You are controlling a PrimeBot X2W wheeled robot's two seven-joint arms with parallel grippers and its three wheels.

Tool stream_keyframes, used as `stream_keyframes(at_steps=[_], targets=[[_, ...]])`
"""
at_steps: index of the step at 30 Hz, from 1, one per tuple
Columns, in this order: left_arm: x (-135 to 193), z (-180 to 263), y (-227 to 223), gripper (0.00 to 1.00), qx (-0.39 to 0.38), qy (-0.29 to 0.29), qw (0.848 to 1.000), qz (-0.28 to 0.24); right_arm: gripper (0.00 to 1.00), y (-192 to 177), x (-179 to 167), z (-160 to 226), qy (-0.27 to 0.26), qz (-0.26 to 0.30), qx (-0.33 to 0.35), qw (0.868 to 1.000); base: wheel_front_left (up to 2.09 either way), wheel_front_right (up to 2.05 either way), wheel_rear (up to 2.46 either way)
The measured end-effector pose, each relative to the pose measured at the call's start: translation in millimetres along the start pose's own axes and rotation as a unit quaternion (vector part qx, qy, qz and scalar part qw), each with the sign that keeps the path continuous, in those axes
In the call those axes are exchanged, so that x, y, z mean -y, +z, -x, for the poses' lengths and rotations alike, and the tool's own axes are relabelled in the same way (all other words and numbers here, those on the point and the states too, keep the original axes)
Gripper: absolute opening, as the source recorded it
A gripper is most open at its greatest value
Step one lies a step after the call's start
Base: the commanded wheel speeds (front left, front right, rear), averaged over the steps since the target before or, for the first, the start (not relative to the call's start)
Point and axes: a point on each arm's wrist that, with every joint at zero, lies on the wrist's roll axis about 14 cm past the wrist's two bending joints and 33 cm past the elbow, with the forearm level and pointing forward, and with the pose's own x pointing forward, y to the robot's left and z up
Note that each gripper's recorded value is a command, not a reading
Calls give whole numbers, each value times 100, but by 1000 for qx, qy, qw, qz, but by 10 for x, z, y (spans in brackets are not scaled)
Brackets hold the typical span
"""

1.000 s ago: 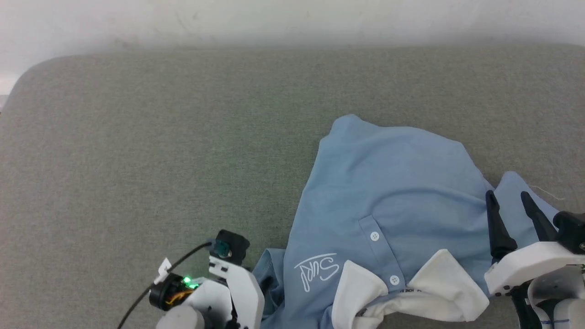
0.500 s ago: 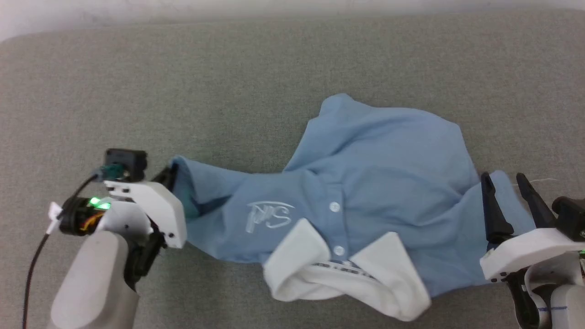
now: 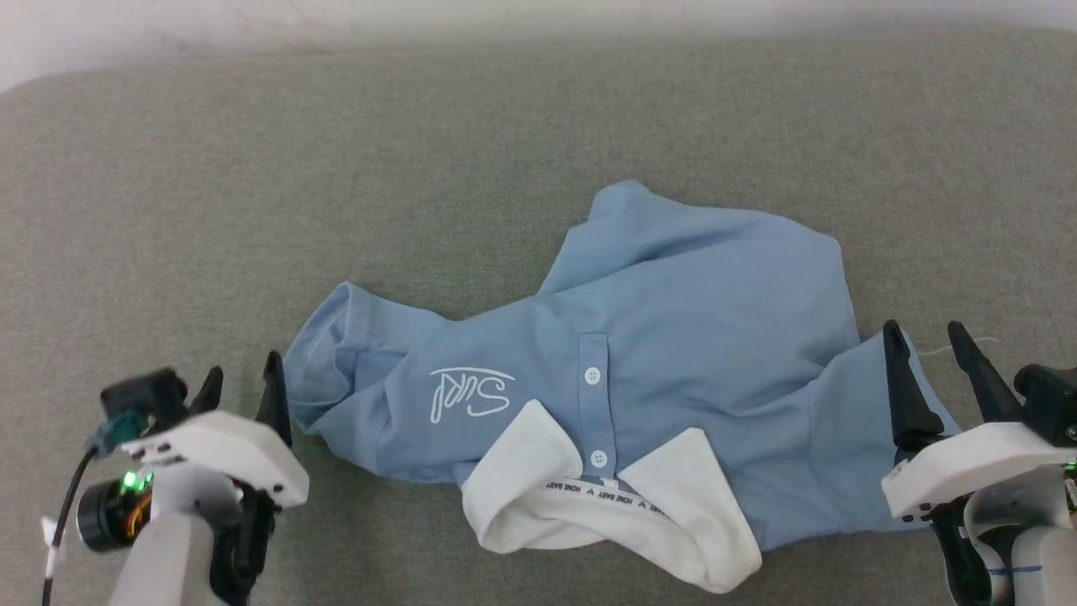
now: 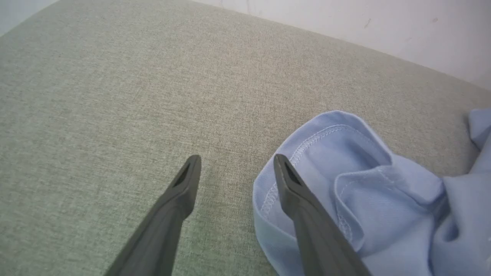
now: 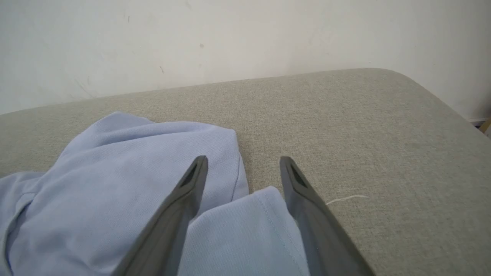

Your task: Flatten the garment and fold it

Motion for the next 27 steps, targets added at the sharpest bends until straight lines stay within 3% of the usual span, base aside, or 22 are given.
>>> stream_keyframes(at_steps=[9,17,27], targets=[[-85,311,95,100,20,9,999,37,100,94,-250,-16,36,1,9,999,0,0,0],[66,142,-11,100,-28,-7,999,41,100,95,-241,-16,35,3,6,999,0,0,0],[27,-39,-459,100,-200,19,979,-19,100,9,22,51,-2,-3,-7,1000,0,0,0]])
